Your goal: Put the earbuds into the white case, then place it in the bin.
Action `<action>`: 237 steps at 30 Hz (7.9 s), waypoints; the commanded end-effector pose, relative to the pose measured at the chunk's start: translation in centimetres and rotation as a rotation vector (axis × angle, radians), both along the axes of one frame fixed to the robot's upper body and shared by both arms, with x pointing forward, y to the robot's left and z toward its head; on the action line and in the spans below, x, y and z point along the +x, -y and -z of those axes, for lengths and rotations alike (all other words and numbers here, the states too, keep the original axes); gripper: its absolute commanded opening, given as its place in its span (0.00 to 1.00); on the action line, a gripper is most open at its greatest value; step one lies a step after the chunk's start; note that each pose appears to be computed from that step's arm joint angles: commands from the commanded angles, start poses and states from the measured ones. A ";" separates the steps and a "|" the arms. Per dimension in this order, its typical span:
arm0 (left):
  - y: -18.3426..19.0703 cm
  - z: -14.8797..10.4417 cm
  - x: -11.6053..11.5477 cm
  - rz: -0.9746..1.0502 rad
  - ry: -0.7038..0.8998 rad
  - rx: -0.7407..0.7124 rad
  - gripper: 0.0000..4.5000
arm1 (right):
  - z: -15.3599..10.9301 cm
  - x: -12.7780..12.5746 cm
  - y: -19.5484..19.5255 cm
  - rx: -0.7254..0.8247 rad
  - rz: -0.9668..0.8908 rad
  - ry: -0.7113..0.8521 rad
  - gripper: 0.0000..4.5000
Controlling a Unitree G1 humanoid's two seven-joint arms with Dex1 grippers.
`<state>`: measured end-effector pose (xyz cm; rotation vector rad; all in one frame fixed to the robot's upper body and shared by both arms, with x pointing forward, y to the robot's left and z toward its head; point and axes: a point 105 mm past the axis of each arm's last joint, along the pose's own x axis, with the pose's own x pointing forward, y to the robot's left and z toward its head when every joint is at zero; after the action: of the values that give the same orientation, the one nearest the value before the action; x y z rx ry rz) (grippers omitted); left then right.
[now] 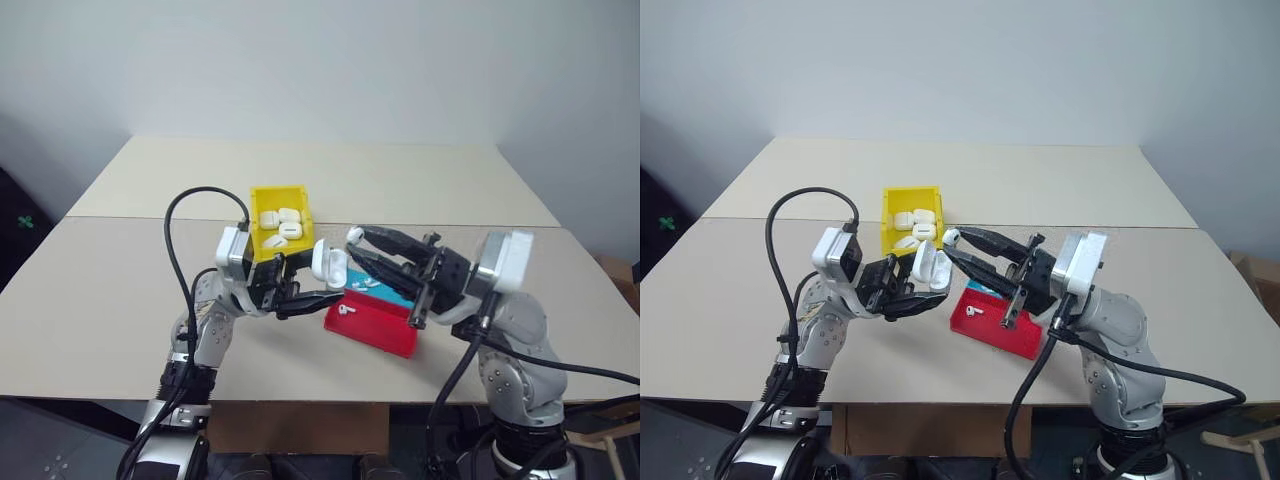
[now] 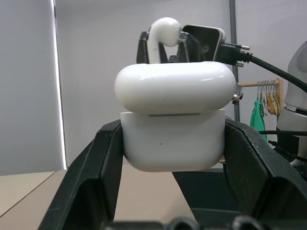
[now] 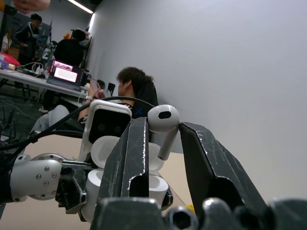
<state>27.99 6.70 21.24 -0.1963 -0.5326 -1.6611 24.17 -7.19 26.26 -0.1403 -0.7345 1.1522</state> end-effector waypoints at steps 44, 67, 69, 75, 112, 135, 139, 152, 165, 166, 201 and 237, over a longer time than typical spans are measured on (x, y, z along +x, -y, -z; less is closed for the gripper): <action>0.8 -0.3 -1.5 0.092 0.099 -0.004 0.62 | 2.3 0.0 -0.6 -0.154 -0.017 -0.002 0.24; 1.0 0.1 -1.3 0.076 0.110 -0.005 0.62 | 2.7 -0.2 -0.4 -0.215 -0.050 -0.033 0.46; 1.0 0.1 -1.3 0.073 0.109 -0.005 0.62 | 2.6 -0.1 -0.2 -0.220 -0.048 -0.028 0.46; 0.0 0.6 -1.0 0.033 0.112 0.030 0.62 | 1.0 -0.3 1.3 -0.190 -0.014 -0.002 0.46; -5.0 5.4 -3.6 -0.163 0.088 0.192 0.62 | 8.7 17.9 1.7 -1.557 0.313 -0.320 0.46; -4.8 5.5 -3.7 -0.186 0.096 0.207 0.62 | 10.5 18.1 1.3 -1.562 0.279 -0.297 0.46; -4.9 5.2 -3.6 -0.196 0.093 0.200 0.62 | 11.0 17.9 1.5 -1.583 0.267 -0.298 0.46; -4.9 5.4 -3.5 -0.202 0.098 0.205 0.62 | 11.5 17.9 1.8 -1.593 0.277 -0.309 0.46; -4.9 5.4 -3.5 -0.205 0.099 0.203 0.62 | 11.7 17.8 1.6 -1.596 0.258 -0.292 0.27; -4.9 5.4 -3.5 -0.205 0.098 0.203 0.62 | 11.7 17.8 1.5 -1.597 0.259 -0.290 0.27; -4.4 4.3 -3.0 -0.187 0.113 0.170 0.62 | 2.9 17.4 2.6 -1.125 0.333 -0.278 0.15; 2.4 -1.0 0.3 -0.015 0.118 0.018 0.62 | -0.8 -1.3 3.3 0.049 0.040 -0.294 0.15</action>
<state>28.55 4.42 21.24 -0.1109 -0.5544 -1.6616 23.39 -10.57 26.75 0.0495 -0.4818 1.0572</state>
